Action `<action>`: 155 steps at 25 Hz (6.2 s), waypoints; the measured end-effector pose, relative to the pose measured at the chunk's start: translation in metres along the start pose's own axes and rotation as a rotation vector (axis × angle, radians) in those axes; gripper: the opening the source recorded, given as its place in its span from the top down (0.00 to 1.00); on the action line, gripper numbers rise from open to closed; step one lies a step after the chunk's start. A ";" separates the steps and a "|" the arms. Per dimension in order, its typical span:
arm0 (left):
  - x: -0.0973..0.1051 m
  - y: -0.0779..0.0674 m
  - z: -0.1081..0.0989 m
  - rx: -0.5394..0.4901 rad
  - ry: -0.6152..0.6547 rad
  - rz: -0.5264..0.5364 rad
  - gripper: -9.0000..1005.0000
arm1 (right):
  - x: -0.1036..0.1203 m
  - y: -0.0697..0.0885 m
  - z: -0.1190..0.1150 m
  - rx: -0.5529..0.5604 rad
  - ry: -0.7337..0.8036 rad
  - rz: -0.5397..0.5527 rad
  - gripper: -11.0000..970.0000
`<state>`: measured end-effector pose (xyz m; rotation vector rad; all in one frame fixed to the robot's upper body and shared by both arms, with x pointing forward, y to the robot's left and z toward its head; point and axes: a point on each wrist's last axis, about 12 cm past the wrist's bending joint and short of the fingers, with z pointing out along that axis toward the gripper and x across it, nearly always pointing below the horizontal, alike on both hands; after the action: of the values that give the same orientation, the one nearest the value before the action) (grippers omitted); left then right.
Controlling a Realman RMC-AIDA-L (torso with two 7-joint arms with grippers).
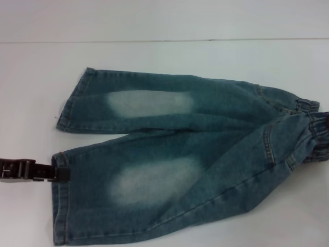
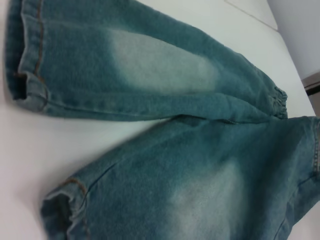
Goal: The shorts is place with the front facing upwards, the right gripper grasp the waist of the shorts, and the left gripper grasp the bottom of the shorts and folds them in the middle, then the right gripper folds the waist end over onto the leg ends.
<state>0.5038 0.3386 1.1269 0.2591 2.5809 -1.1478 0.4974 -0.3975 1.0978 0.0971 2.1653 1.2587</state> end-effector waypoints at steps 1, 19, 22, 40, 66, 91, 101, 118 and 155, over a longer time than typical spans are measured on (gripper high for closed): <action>0.001 0.001 0.001 0.001 0.002 -0.018 0.80 | 0.000 0.000 0.000 0.000 0.001 -0.002 0.94; 0.021 0.009 -0.005 -0.090 0.162 -0.167 0.19 | 0.000 0.001 0.002 -0.001 0.024 -0.026 0.94; 0.021 0.009 0.000 -0.076 0.171 -0.169 0.16 | 0.001 0.001 0.002 -0.001 0.024 -0.025 0.94; 0.023 0.014 0.016 -0.099 0.209 -0.171 0.17 | 0.003 0.000 0.001 -0.001 0.026 -0.026 0.94; 0.010 0.005 0.035 -0.040 0.231 -0.142 0.18 | -0.001 0.002 0.004 -0.002 0.031 -0.036 0.94; 0.002 -0.004 0.044 0.035 0.239 -0.058 0.19 | -0.004 0.004 0.006 -0.010 0.035 -0.040 0.94; 0.001 -0.002 0.045 -0.017 0.246 -0.036 0.26 | -0.005 0.005 0.008 -0.014 0.037 -0.043 0.94; -0.008 -0.006 0.049 -0.066 0.269 0.035 0.86 | -0.004 0.006 0.008 -0.025 0.043 -0.037 0.94; -0.025 0.006 0.004 0.053 -0.149 0.112 0.99 | 0.001 -0.005 -0.003 0.020 -0.050 0.000 0.94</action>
<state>0.5296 0.3389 1.1292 0.3131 2.3782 -1.1513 0.4959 -0.4020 1.0941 0.1357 2.1349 1.2222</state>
